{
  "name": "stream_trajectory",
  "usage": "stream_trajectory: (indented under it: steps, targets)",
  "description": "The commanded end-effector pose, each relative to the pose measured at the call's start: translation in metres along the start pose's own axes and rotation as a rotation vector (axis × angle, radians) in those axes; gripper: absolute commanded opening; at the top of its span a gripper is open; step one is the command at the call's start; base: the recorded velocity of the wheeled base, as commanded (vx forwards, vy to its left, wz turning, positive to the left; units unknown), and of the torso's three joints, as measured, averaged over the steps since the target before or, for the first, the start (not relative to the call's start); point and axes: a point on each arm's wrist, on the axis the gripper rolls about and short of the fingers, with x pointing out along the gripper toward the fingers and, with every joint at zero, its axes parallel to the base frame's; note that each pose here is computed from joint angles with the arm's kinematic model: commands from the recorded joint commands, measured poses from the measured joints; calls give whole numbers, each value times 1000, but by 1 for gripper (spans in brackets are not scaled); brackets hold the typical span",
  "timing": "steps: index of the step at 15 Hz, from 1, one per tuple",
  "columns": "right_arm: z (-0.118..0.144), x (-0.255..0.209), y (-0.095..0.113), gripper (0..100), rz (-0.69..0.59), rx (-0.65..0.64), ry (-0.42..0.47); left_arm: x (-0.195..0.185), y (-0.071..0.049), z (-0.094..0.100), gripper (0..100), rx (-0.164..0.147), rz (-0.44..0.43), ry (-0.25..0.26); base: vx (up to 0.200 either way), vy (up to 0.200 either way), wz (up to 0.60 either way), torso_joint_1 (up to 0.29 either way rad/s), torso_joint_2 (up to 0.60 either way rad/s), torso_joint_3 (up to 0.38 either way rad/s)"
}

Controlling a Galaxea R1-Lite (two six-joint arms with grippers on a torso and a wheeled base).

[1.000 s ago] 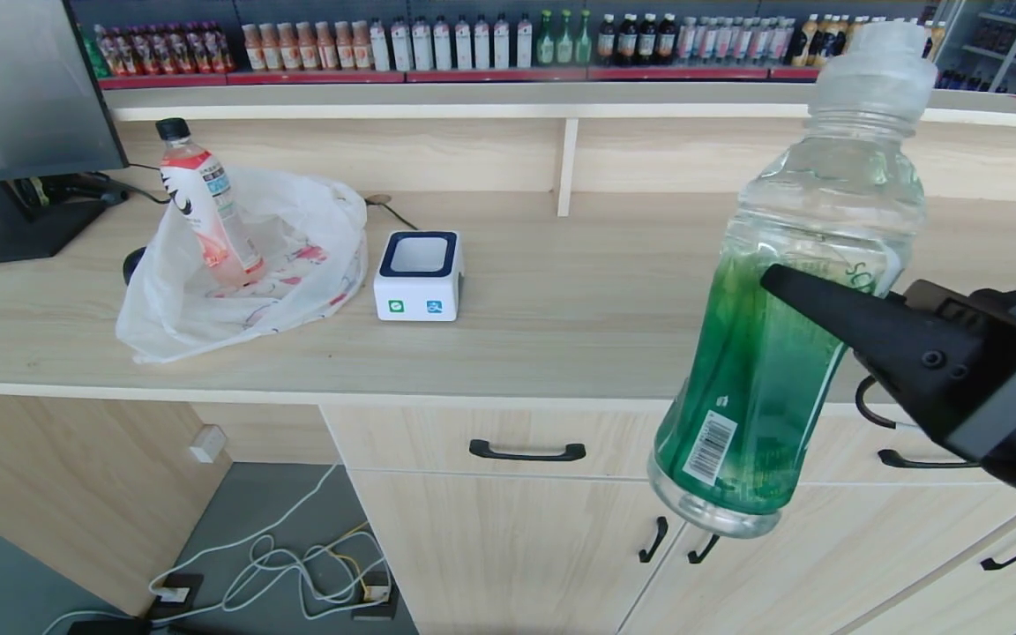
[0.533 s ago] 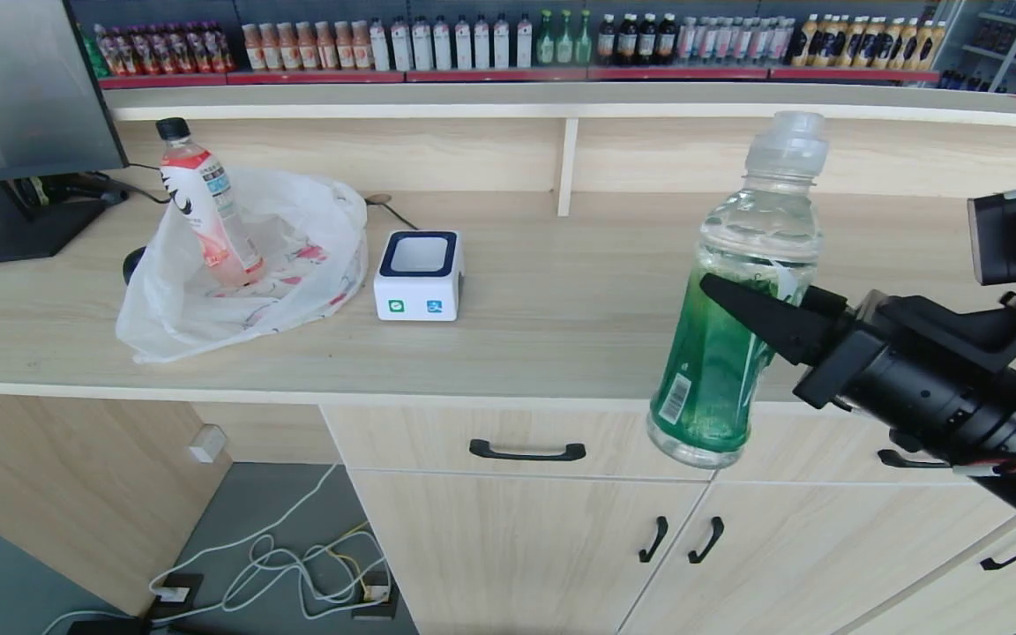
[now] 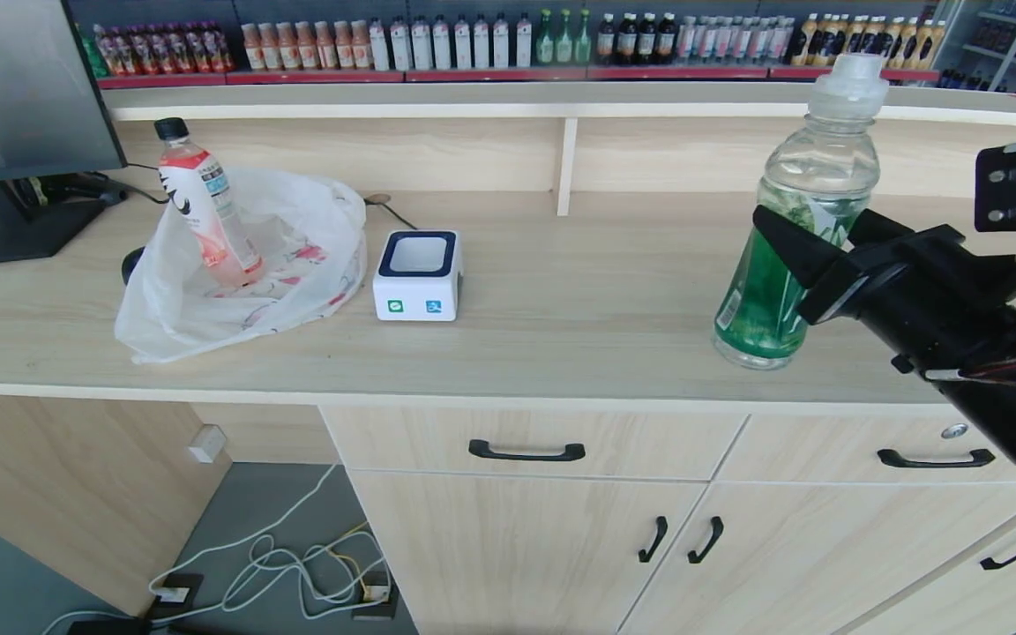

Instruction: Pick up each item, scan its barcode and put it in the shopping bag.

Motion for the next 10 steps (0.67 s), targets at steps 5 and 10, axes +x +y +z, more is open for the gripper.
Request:
stream_trajectory:
  steps: [5, 10]
  targets:
    - [8, -5, -2, 0, -51, -24, -36, 0, 0, 0, 100, 2, 1, -1, 0, 0, 0, 0, 0, 0]
    - [19, -1, -5, 0, -65, -27, -83, 0, 0, 0, 100, 2, 1, -1, 0, 160, 0, 4, -1, 1]
